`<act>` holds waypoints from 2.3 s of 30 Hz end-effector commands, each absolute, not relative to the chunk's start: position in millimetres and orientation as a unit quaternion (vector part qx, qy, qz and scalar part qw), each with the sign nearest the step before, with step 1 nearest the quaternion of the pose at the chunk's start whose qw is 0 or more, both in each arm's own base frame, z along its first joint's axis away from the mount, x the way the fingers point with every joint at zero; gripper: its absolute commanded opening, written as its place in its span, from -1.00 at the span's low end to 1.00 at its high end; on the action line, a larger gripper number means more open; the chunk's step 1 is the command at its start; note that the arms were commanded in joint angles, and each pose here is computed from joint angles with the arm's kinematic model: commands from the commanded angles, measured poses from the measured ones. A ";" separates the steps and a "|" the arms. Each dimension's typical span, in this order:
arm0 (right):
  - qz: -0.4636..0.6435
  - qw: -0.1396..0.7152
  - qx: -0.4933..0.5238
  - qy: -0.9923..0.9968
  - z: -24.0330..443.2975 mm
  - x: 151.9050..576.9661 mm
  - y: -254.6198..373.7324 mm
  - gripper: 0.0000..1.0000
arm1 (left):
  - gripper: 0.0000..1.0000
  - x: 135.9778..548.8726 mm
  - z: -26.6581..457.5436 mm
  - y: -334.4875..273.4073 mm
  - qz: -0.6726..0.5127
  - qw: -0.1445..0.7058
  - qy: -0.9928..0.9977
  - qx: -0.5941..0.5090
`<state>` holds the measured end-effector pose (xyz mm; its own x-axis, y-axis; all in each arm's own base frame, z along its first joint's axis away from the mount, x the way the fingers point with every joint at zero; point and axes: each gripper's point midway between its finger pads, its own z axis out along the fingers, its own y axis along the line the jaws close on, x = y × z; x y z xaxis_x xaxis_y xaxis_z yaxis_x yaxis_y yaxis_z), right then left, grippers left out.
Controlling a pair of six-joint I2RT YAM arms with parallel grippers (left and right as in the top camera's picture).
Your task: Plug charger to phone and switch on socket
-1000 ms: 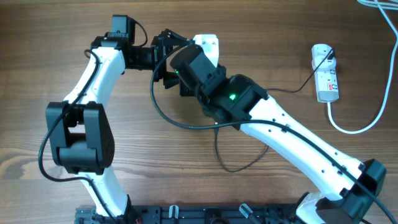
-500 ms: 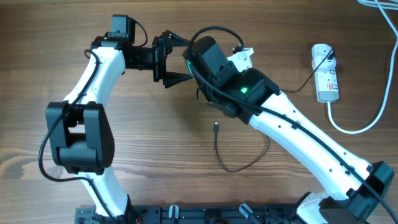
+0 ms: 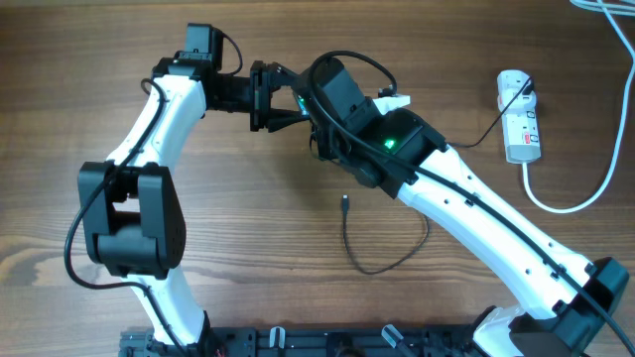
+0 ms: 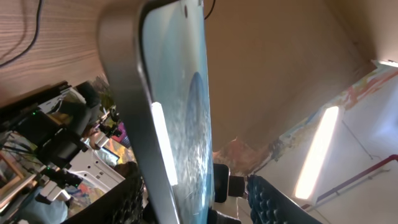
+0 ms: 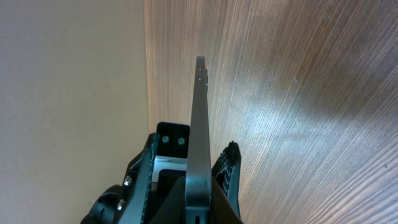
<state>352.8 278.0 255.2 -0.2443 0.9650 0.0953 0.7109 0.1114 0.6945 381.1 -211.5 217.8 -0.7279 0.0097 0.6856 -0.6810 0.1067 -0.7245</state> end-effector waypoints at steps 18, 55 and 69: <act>0.361 0.166 0.587 0.705 276.8 345.2 286.2 -0.91 | -0.31 378.7 234.5 -213.9 0.620 0.284 -0.688 0.248; 0.119 0.180 0.006 0.976 240.6 280.7 178.9 0.99 | -0.92 412.6 148.5 -182.0 0.463 0.046 -0.860 0.209; 0.086 0.031 -0.063 0.994 92.5 250.9 183.8 0.49 | -0.92 417.4 116.9 -137.1 0.359 0.017 -0.893 0.271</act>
<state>257.4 184.2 111.8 -0.9895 -0.0954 -0.1089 -0.1128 0.9794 0.1673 411.1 -142.3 100.6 -0.8343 -0.4730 0.2832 -0.5380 0.5868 -0.6051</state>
